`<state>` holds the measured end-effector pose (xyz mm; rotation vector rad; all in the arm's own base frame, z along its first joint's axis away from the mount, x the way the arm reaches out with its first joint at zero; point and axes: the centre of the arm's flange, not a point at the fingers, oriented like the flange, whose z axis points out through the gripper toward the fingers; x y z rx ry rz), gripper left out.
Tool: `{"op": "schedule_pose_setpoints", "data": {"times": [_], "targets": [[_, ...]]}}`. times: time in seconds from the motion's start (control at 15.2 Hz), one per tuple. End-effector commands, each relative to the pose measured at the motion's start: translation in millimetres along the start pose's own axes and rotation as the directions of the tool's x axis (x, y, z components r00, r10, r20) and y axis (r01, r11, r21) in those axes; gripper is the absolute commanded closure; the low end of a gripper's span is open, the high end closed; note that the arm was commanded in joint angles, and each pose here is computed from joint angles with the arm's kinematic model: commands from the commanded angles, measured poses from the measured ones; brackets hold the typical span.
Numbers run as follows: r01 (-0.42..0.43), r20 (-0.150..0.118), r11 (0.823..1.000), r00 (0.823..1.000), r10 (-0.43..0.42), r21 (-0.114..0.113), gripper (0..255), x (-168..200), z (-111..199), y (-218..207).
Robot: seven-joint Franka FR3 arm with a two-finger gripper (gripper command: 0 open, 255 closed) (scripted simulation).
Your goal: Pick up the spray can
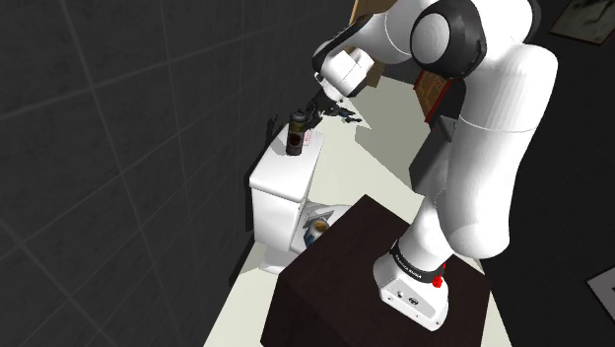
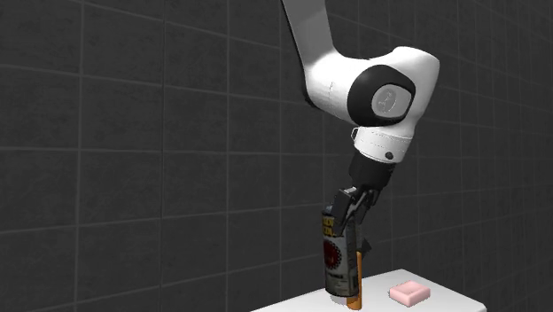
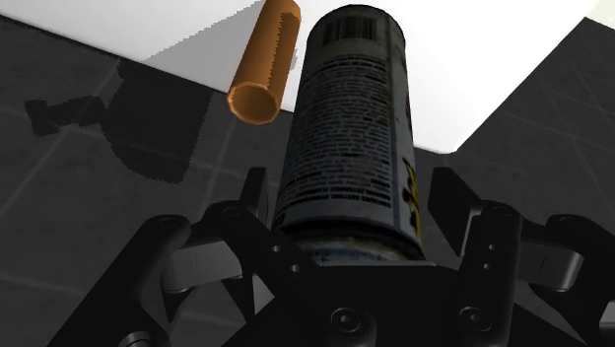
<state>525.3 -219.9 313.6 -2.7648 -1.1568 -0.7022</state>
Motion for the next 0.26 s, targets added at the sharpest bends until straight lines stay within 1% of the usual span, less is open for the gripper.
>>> {"op": "schedule_pose_setpoints", "data": {"times": [0.0,0.2], "targets": [[0.000,0.000,1.000,1.000,0.000,0.000,255,4.4,-9.3,1.7],[0.000,0.000,1.000,1.000,0.000,0.000,255,7.0,-14.8,2.4]]}}
